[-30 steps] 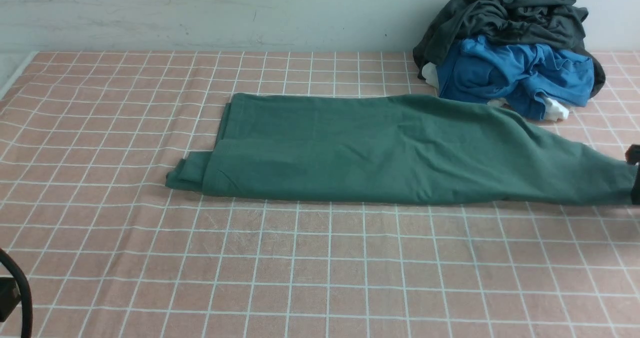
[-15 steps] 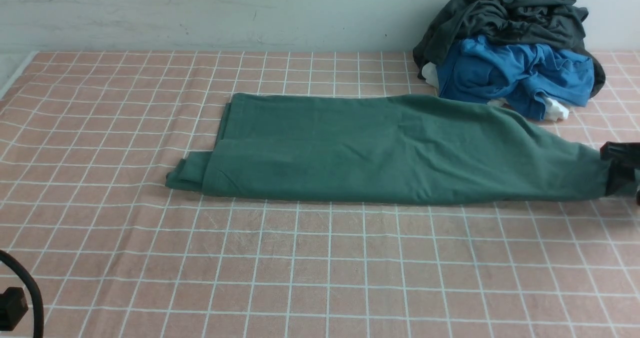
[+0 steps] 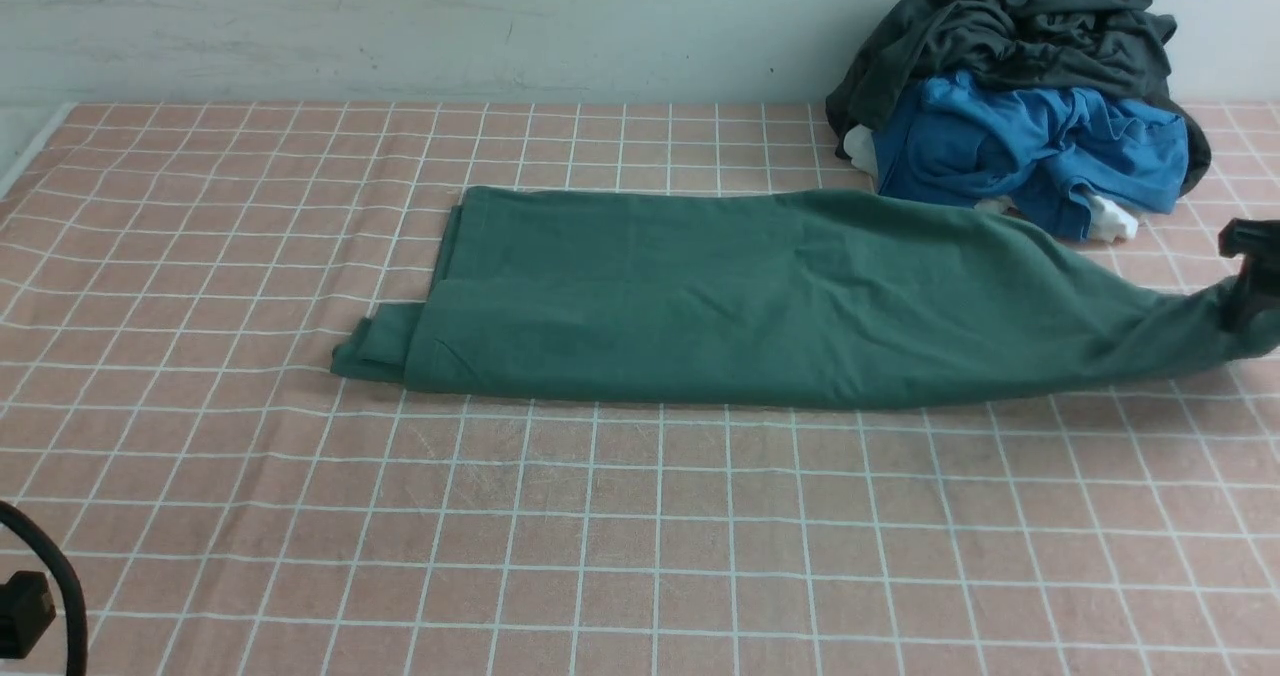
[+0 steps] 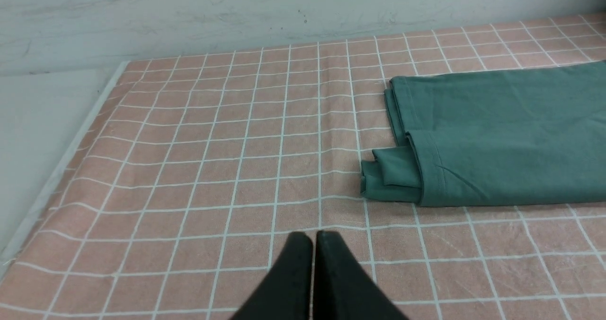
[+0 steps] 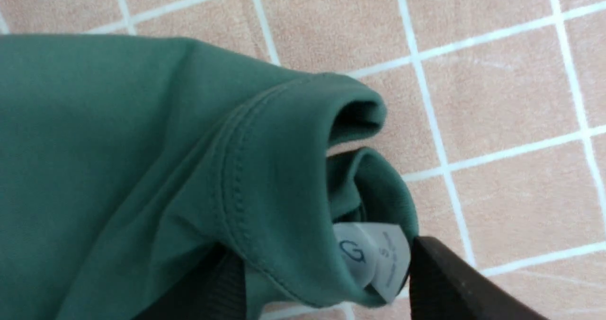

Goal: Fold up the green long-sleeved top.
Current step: Use the right arm to clamp the right edge of the fabric, then use the right arm to drag the right edge of the fabric to the left and folds it over the left edge

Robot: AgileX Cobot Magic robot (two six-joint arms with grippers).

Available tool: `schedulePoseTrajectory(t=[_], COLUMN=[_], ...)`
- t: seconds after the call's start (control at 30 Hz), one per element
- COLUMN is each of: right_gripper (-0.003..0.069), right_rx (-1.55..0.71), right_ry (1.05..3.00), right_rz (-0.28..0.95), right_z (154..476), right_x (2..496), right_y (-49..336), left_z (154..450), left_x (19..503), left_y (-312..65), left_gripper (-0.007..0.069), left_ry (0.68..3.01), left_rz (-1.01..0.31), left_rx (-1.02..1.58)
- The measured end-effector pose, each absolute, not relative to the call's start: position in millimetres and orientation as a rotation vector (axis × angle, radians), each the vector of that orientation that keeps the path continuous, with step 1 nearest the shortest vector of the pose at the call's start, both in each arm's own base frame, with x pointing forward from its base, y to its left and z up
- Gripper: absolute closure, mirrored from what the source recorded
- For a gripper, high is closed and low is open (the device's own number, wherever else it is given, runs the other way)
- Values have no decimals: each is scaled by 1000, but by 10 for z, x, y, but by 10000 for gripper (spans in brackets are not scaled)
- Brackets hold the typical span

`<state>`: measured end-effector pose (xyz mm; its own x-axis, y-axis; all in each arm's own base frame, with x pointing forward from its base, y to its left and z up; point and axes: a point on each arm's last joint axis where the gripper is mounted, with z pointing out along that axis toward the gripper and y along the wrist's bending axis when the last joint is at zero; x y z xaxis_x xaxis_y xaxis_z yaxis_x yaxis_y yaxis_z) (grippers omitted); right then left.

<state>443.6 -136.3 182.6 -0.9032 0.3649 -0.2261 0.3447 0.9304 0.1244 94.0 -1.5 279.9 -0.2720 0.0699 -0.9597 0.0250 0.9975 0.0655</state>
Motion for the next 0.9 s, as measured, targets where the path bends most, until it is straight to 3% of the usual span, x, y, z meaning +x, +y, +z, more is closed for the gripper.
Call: schedulePoseTrajectory(t=[0.13,0.23,0.33,0.37,0.47,0.5,0.53,0.67,0.7,0.77,0.8,0.9], right_gripper=[228,267,344,433,557,601,602,603,603,603,603,603], right_rx=[562,561,524,492,413,375,362,158,152,29,29,-113], right_ry=[2864,2876,2878,2881,2882,2874,2872,2766,2758,2650,2650,2476], right_rz=[188,203,200,199,157,115,100,-140,-144,-235,-235,-224], right_z=[1635,1528,1536,1537,1611,1700,1715,2280,2310,2739,2739,3227], right_x=[4473,4494,4498,4499,4486,4472,4472,4392,4387,4326,4331,4308], right_y=[-1337,-1336,-1341,-1339,-1354,-1366,-1367,-1406,-1407,-1286,-1275,-797], left_z=[2806,2806,2806,2806,2806,2806,2806,2807,2807,2813,2813,2831], left_x=[942,942,942,942,942,942,942,942,942,944,944,948], left_y=[-19,-19,-19,-19,-19,-19,-19,-19,-19,-22,-22,-31], left_gripper=[628,628,628,628,628,628,628,628,628,628,628,628], left_ry=[1838,1837,1837,1837,1837,1837,1837,1837,1837,1830,1830,1809], left_rz=[40,40,40,40,40,40,40,39,39,37,37,28], left_rx=[71,71,71,71,71,71,71,72,72,73,73,79])
